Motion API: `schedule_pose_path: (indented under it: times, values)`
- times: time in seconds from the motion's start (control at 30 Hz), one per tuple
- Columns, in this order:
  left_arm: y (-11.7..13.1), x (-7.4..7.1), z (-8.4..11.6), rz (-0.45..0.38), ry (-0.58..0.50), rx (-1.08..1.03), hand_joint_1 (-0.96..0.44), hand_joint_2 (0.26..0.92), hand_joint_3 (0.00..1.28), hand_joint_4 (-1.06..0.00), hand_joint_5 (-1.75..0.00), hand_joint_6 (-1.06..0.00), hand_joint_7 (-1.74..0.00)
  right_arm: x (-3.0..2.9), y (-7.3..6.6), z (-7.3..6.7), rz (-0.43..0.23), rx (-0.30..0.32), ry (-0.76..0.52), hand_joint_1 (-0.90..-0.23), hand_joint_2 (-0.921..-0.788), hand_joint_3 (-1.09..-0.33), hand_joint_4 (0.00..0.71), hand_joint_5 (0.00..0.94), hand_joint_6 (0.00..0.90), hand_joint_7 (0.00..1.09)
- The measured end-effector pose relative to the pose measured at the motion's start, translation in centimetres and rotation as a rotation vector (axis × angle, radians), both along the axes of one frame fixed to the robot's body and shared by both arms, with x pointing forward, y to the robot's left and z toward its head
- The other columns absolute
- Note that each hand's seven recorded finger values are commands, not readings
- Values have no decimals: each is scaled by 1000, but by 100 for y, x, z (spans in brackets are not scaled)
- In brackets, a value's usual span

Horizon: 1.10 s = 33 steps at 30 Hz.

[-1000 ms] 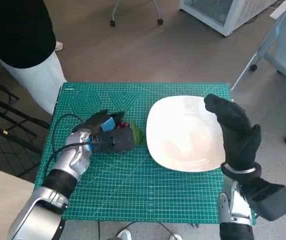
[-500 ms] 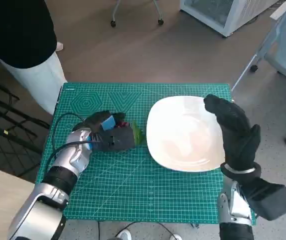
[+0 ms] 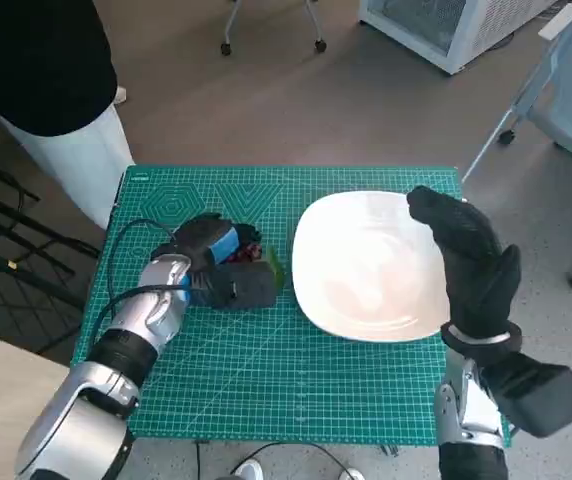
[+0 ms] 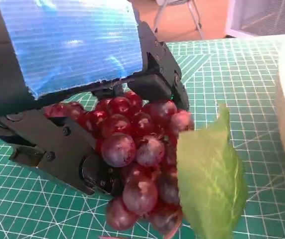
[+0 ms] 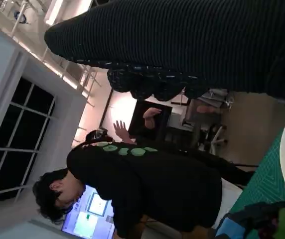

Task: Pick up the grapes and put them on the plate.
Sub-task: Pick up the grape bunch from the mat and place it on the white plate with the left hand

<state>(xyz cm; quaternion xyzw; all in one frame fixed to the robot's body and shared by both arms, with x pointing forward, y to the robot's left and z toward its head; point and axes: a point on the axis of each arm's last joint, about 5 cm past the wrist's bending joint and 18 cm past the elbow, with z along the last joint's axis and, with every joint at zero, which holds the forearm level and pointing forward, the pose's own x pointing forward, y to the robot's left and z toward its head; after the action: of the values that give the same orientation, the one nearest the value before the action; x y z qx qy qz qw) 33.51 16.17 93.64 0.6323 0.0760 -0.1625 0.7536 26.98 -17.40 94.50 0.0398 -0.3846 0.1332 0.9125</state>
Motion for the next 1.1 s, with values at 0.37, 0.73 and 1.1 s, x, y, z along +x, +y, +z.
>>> schedule_pose_path:
  times: [0.37,0.73,1.1]
  values:
    - [21,13,-1,8,15,-2,3,921,164,-535,-1369,-570,-1177,2,1,1,1,0,0,-699,-921,-675,358,1,93,465]
    - [26,15,-4,12,13,-3,2,920,153,-555,-1373,-580,-1144,2,0,1,2,-1,-1,-699,-921,-675,358,1,95,463]
    - [19,18,10,7,8,-9,3,921,161,-536,-1447,-597,-1068,4,1,-5,1,-1,2,-699,-921,-675,358,1,95,462]
